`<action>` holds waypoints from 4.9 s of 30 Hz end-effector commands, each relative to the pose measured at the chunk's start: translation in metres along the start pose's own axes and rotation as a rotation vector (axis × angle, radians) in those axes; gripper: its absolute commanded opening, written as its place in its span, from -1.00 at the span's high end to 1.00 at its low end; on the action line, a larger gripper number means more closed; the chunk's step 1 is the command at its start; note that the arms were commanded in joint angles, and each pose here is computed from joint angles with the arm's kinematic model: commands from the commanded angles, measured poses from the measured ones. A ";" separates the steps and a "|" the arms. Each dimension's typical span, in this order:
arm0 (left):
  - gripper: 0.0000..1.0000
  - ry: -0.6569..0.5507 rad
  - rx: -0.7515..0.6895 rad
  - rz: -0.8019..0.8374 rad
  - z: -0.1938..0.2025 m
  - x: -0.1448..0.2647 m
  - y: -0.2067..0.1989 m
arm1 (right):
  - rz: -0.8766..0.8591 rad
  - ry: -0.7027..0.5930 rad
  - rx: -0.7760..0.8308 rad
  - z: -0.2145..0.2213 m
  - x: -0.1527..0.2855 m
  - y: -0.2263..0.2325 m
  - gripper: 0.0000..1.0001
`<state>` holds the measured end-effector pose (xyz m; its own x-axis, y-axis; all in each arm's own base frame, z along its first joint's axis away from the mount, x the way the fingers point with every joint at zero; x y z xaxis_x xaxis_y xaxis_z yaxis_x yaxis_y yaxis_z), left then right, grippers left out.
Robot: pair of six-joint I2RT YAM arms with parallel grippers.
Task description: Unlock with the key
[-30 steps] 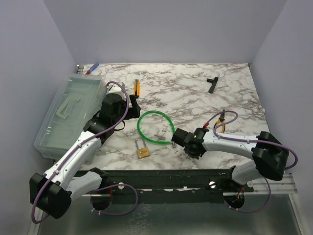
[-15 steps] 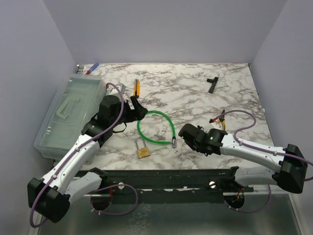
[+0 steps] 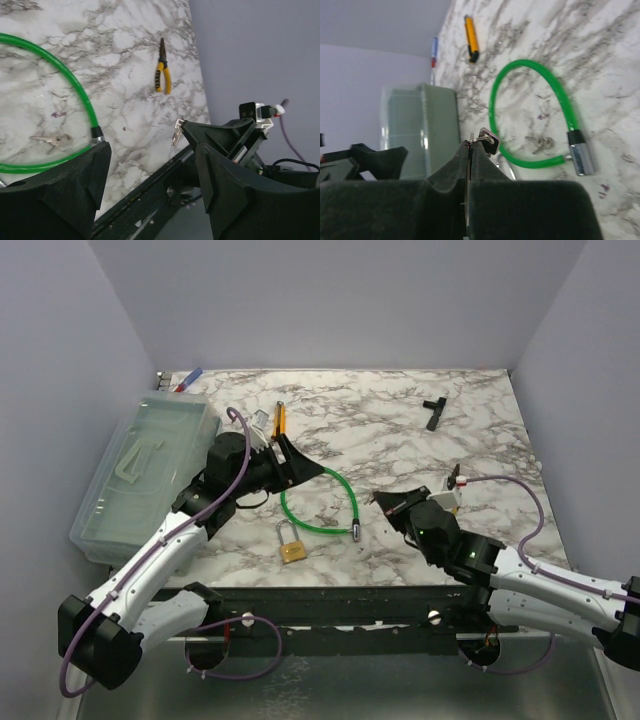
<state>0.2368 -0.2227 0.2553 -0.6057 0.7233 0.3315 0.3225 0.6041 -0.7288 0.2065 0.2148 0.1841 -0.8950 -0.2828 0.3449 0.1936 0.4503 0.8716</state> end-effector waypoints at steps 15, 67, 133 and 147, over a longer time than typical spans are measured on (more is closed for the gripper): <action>-0.15 0.003 0.349 0.313 -0.003 -0.019 -0.074 | -0.300 -0.179 -0.217 -0.037 0.001 0.104 0.99; 0.42 -0.118 0.250 0.417 0.004 -0.044 -0.088 | -0.316 -0.073 -0.341 -0.026 0.007 0.118 0.99; 1.00 0.533 -0.391 0.253 0.056 0.030 -0.057 | -0.631 0.586 0.333 -0.079 0.030 0.084 -0.66; 1.00 0.647 -0.378 0.560 0.062 0.040 -0.094 | -0.845 0.777 0.412 -0.047 0.084 0.069 -0.52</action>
<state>0.1440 -0.2660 0.2756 0.1198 0.8966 0.4264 0.6961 0.2304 -0.6800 0.1857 0.1801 0.2761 -0.2847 -0.9586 -0.0031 -0.5140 0.1499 0.8446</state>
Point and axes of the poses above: each gripper's point midway between its finger pads, its own x axis back along the fingers, its own y axis along the line the jaws close on, z = x × y, the point moved 2 cm from there along x, back along the fingers, and after that the axes turned 4 degrees about -x, right-handed, at the moved point
